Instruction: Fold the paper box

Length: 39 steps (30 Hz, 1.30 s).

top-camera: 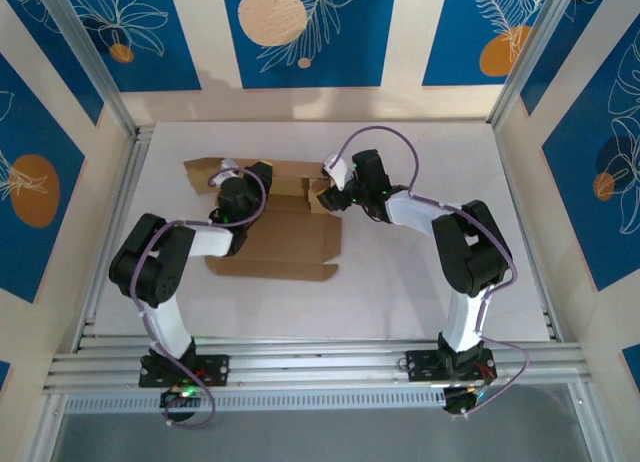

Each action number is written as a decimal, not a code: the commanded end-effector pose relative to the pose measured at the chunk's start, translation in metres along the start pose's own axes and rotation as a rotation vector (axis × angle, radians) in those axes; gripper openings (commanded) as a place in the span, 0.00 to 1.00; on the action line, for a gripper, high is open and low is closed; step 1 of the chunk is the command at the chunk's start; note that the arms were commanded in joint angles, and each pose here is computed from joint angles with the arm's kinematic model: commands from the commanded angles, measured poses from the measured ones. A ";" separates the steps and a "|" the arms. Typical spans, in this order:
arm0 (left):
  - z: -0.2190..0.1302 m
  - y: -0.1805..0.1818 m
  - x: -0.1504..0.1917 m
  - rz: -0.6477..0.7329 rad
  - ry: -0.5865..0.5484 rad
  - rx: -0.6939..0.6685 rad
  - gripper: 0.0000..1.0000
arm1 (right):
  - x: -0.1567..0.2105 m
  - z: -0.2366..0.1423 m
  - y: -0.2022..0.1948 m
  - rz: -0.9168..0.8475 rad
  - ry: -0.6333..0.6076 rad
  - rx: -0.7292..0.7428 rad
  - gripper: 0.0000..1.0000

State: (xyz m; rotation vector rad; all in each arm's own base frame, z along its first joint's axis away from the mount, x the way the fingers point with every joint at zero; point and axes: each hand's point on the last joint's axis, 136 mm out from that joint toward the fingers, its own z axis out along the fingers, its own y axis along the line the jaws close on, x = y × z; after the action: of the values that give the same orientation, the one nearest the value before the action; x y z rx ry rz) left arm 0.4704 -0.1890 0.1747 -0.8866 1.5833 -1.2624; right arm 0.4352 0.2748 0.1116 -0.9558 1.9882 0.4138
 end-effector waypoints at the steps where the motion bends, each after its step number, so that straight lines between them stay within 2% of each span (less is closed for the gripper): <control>1: -0.005 0.009 0.027 -0.005 0.103 -0.016 0.00 | 0.015 0.005 0.013 0.077 0.034 0.001 0.59; 13: -0.015 0.004 0.044 -0.036 0.153 -0.014 0.00 | 0.021 0.002 -0.005 0.142 -0.012 0.166 0.58; 26: -0.021 0.003 0.049 -0.045 0.158 -0.022 0.00 | 0.005 0.003 -0.025 0.168 -0.053 0.244 0.39; 39: -0.033 -0.009 0.056 -0.052 0.132 -0.041 0.00 | 0.012 0.004 -0.054 0.223 0.019 0.465 0.27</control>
State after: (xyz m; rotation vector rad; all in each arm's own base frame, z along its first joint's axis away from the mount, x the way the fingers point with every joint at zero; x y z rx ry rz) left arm 0.4455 -0.2025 0.1799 -0.9575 1.5851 -1.2905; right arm 0.4522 0.2515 0.0917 -0.5791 2.1034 0.1646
